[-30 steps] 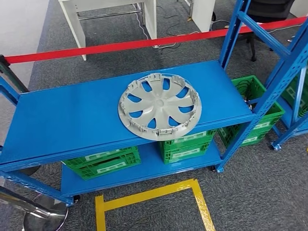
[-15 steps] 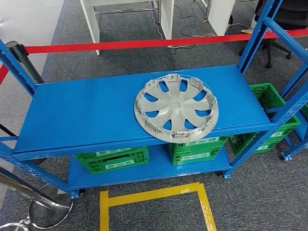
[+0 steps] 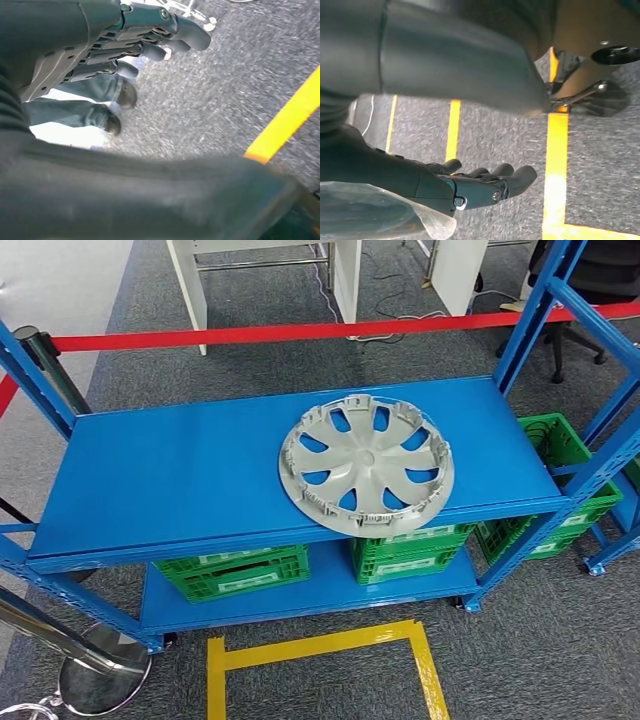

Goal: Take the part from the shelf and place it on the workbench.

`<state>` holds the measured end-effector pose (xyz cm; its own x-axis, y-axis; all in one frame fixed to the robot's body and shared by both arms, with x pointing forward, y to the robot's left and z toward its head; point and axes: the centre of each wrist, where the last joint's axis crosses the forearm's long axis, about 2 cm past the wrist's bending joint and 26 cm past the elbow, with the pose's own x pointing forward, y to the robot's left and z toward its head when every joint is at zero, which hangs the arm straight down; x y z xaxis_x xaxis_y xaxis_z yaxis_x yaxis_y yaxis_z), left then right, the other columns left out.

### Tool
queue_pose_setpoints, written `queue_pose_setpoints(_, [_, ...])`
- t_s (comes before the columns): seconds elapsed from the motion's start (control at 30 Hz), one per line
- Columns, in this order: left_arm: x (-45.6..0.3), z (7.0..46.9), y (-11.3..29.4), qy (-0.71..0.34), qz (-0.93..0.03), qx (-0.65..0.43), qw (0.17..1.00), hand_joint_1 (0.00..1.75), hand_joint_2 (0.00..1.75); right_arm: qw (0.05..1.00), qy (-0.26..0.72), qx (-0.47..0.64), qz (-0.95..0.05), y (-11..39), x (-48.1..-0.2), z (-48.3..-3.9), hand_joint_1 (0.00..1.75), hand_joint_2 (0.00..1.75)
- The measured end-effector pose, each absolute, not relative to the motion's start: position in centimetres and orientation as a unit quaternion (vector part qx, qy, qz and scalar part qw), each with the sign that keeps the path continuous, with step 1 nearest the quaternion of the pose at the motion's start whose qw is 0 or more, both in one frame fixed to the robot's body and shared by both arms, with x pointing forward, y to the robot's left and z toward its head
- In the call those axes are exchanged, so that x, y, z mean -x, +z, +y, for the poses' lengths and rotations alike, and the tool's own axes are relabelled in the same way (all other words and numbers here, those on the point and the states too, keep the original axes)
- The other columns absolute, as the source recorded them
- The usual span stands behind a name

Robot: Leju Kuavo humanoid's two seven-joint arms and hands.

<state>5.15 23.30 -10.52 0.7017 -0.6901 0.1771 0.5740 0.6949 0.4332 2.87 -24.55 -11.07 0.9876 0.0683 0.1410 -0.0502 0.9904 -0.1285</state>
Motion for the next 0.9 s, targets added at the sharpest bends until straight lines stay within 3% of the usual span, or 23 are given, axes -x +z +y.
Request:
queue_pose_setpoints(0.87, [-5.08,23.24,-10.53,-0.358,-0.161,-0.172,0.903,0.0,0.0,0.996,0.036,0.055,-0.063,-11.1,-2.56,-24.54,0.0,0.0])
queue_pose_setpoints(0.9, [-5.08,23.24,-10.53,-0.358,-0.161,-0.172,0.903,0.0,0.44,0.996,0.036,0.055,-0.062,-11.1,-2.56,-24.54,0.0,0.0])
